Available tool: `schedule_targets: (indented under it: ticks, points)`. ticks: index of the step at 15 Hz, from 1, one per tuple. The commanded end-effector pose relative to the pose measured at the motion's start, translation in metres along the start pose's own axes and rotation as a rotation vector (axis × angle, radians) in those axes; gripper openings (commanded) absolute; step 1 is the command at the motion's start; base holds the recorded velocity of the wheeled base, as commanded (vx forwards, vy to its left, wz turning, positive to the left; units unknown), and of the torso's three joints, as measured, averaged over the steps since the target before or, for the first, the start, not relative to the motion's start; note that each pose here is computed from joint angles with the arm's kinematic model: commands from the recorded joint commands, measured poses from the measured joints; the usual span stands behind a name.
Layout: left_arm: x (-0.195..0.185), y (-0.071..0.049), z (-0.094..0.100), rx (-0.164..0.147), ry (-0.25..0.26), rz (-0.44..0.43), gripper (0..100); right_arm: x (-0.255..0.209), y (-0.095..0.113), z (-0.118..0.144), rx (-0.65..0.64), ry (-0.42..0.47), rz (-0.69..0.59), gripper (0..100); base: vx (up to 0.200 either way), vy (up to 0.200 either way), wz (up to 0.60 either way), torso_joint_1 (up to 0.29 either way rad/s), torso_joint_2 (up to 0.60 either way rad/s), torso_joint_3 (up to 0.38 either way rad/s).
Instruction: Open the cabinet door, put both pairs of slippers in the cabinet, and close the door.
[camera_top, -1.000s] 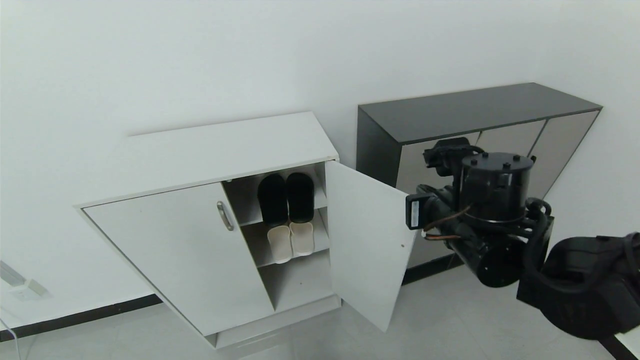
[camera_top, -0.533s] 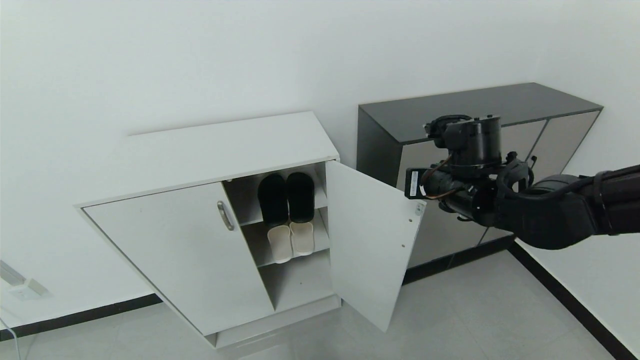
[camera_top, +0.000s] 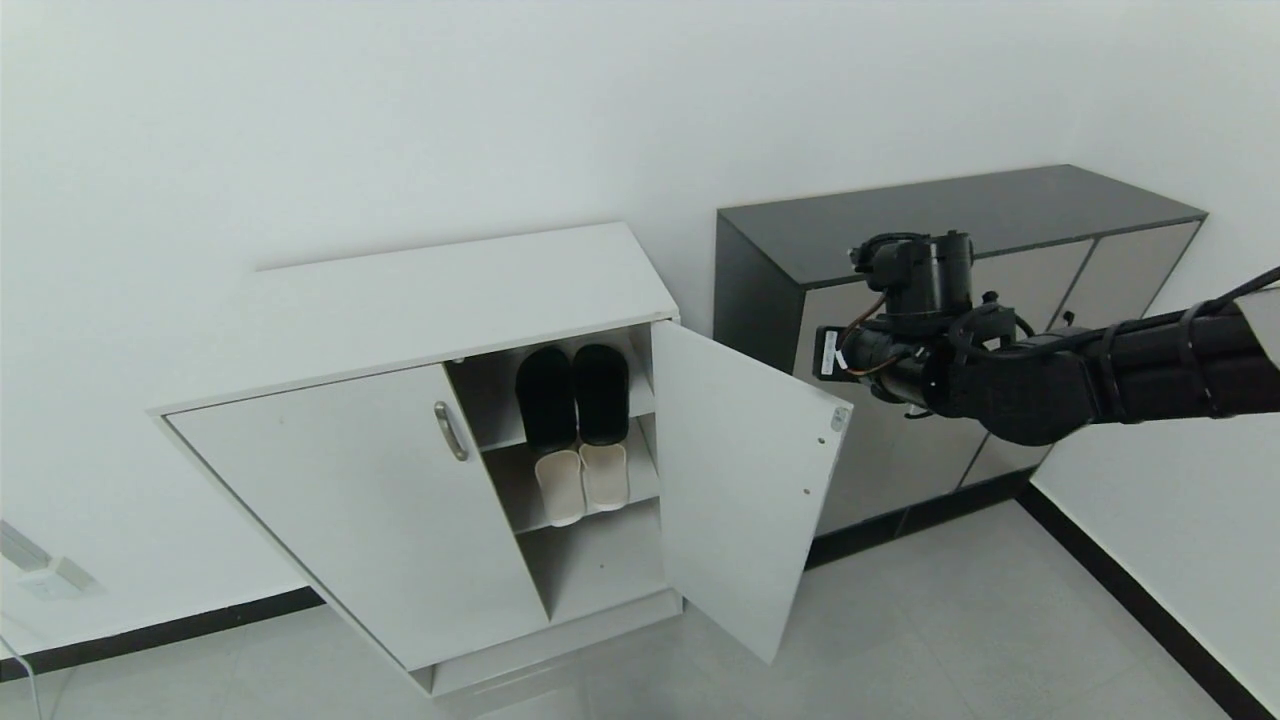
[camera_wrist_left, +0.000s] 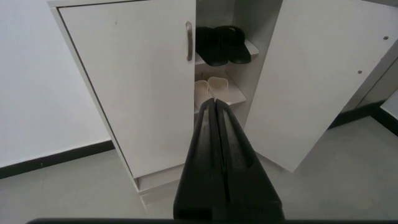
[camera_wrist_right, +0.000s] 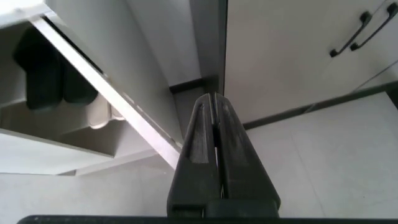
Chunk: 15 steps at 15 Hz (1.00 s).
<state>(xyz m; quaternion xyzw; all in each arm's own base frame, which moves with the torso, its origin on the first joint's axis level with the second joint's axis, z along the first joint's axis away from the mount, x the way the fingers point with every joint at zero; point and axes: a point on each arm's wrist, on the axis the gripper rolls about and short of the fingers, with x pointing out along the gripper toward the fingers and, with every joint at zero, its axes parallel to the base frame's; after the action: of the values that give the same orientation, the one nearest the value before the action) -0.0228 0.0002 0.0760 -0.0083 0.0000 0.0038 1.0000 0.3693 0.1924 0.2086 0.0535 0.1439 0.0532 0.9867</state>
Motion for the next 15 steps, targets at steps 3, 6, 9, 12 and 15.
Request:
schedule_targets:
  ticks: [3,6,9,12,15]
  points:
    - [0.0,0.0,0.0,0.0,0.002,0.0,0,0.008,0.001,-0.009,-0.01,0.024,-0.006,0,0.0,0.0,0.0,0.0,0.0,0.0]
    - [0.0,0.0,0.0,0.0,0.002,0.0,0,0.01,0.002,-0.014,-0.013,0.04,-0.008,0,0.0,0.0,0.0,0.0,0.0,0.0]
    - [0.0,0.0,0.0,0.0,0.002,0.0,0,0.012,0.004,-0.019,-0.007,0.051,-0.005,0,0.0,0.0,0.0,0.0,0.0,0.0]
    - [0.0,0.0,0.0,0.0,0.002,0.0,0,0.01,0.007,-0.023,-0.013,0.064,0.002,0,0.0,0.0,0.0,0.0,0.0,0.0]
    - [0.0,0.0,0.0,0.0,0.002,0.0,0,0.001,0.013,-0.027,-0.025,0.077,0.02,0,0.0,0.0,0.0,0.0,0.0,0.0]
